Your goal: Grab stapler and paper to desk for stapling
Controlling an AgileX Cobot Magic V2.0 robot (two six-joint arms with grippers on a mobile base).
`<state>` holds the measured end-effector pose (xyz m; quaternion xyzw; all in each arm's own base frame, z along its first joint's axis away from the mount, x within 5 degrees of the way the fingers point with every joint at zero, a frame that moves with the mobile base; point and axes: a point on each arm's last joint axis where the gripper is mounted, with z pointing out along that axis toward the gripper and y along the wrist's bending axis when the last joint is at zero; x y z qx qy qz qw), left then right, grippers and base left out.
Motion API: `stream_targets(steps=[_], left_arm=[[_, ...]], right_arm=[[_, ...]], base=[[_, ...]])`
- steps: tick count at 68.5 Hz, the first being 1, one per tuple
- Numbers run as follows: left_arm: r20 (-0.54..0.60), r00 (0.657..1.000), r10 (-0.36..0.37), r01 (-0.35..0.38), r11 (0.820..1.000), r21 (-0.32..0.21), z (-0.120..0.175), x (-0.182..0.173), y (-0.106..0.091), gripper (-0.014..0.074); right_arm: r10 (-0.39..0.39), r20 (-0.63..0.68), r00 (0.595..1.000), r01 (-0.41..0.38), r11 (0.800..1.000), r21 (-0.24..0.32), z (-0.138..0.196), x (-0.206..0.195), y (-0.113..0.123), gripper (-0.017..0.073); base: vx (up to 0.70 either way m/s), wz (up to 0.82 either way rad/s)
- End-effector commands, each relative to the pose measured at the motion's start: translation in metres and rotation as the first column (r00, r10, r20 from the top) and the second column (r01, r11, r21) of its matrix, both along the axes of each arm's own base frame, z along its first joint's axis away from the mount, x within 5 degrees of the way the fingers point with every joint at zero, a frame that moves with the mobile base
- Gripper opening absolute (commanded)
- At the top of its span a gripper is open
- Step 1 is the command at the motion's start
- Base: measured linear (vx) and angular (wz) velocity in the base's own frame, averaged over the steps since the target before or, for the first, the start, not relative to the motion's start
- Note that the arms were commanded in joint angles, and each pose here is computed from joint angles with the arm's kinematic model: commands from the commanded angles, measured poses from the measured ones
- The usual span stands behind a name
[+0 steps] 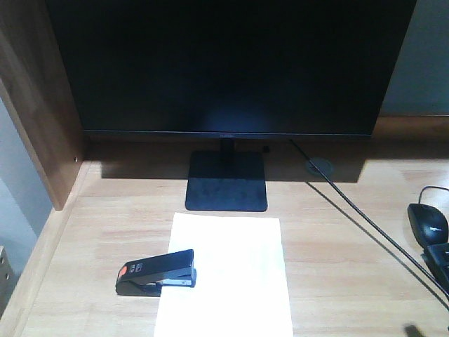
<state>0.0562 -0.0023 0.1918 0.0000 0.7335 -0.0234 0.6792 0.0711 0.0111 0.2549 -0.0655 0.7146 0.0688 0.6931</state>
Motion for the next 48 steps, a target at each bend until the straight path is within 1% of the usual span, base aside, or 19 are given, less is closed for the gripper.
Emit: stream_targets(steps=[1, 25, 32, 36, 39, 40, 41, 42, 43, 44, 46, 47, 48], left_arm=[[0.089, 0.996, 0.008, -0.006, 1.000, -0.021, 0.0052, -0.0004, 0.0005, -0.0006], [0.089, 0.996, 0.008, -0.006, 1.000, -0.021, 0.0052, -0.0004, 0.0005, -0.0006], [0.089, 0.996, 0.008, -0.006, 1.000, -0.021, 0.0052, -0.0004, 0.0005, -0.0006], [0.089, 0.996, 0.008, -0.006, 1.000, -0.021, 0.0052, -0.0004, 0.0005, -0.0006], [0.089, 0.996, 0.008, -0.006, 1.000, -0.021, 0.0052, -0.0004, 0.0005, -0.0006], [0.089, 0.996, 0.008, -0.006, 1.000, -0.021, 0.0052, -0.0004, 0.0005, -0.0006], [0.089, 0.996, 0.008, -0.006, 1.000, -0.021, 0.0052, -0.0004, 0.0005, -0.0006], [0.089, 0.996, 0.008, -0.006, 1.000, -0.021, 0.0052, -0.0004, 0.0005, -0.0006], [0.089, 0.996, 0.008, -0.006, 1.000, -0.021, 0.0052, -0.0004, 0.0005, -0.0006], [0.089, 0.996, 0.008, -0.006, 1.000, -0.021, 0.0052, -0.0004, 0.0005, -0.0006], [0.089, 0.996, 0.008, -0.006, 1.000, -0.021, 0.0052, -0.0004, 0.0005, -0.0006], [0.089, 0.996, 0.008, -0.006, 1.000, -0.021, 0.0052, -0.0004, 0.0005, -0.0006], [0.089, 0.996, 0.008, -0.006, 1.000, -0.021, 0.0052, -0.0004, 0.0005, -0.0006]], right_arm=[[0.035, 0.050, 0.998, -0.034, 0.999, -0.020, 0.0106, -0.0006, 0.0031, -0.0010], [0.027, 0.042, 0.999, -0.027, 1.000, -0.016, 0.0098, -0.0004, 0.0024, -0.0010], [0.023, 0.029, 0.999, -0.024, 1.000, 0.012, 0.0091, -0.0003, 0.0021, -0.0010], [0.017, 0.008, 1.000, -0.017, 0.999, 0.044, 0.0078, -0.0002, 0.0016, -0.0010], [0.016, -0.006, 1.000, -0.016, 0.999, 0.046, 0.0066, -0.0002, 0.0016, -0.0010], [0.017, -0.016, 1.000, -0.016, 0.998, 0.059, 0.0059, -0.0003, 0.0017, -0.0010], [0.019, -0.018, 1.000, -0.018, 0.999, 0.044, 0.0055, -0.0003, 0.0018, -0.0010], [0.021, -0.024, 0.999, -0.020, 0.998, 0.057, 0.0051, -0.0004, 0.0020, -0.0010], [0.024, -0.028, 0.999, -0.023, 0.998, 0.055, 0.0048, -0.0004, 0.0023, -0.0010], [0.025, -0.027, 0.999, -0.024, 0.999, 0.037, 0.0045, -0.0005, 0.0024, -0.0010], [0.036, -0.032, 0.999, -0.035, 0.999, 0.026, 0.0039, -0.0007, 0.0033, -0.0010], [0.042, -0.038, 0.998, -0.041, 0.999, 0.036, 0.0035, -0.0009, 0.0039, -0.0010], [0.045, -0.036, 0.998, -0.044, 0.999, 0.016, 0.0034, -0.0009, 0.0041, -0.0010]], base=[[0.00, 0.00], [0.00, 0.00], [0.00, 0.00], [0.00, 0.00], [0.00, 0.00], [0.00, 0.00], [0.00, 0.00], [0.00, 0.00], [0.00, 0.00], [0.00, 0.00], [0.00, 0.00], [0.00, 0.00], [0.00, 0.00]])
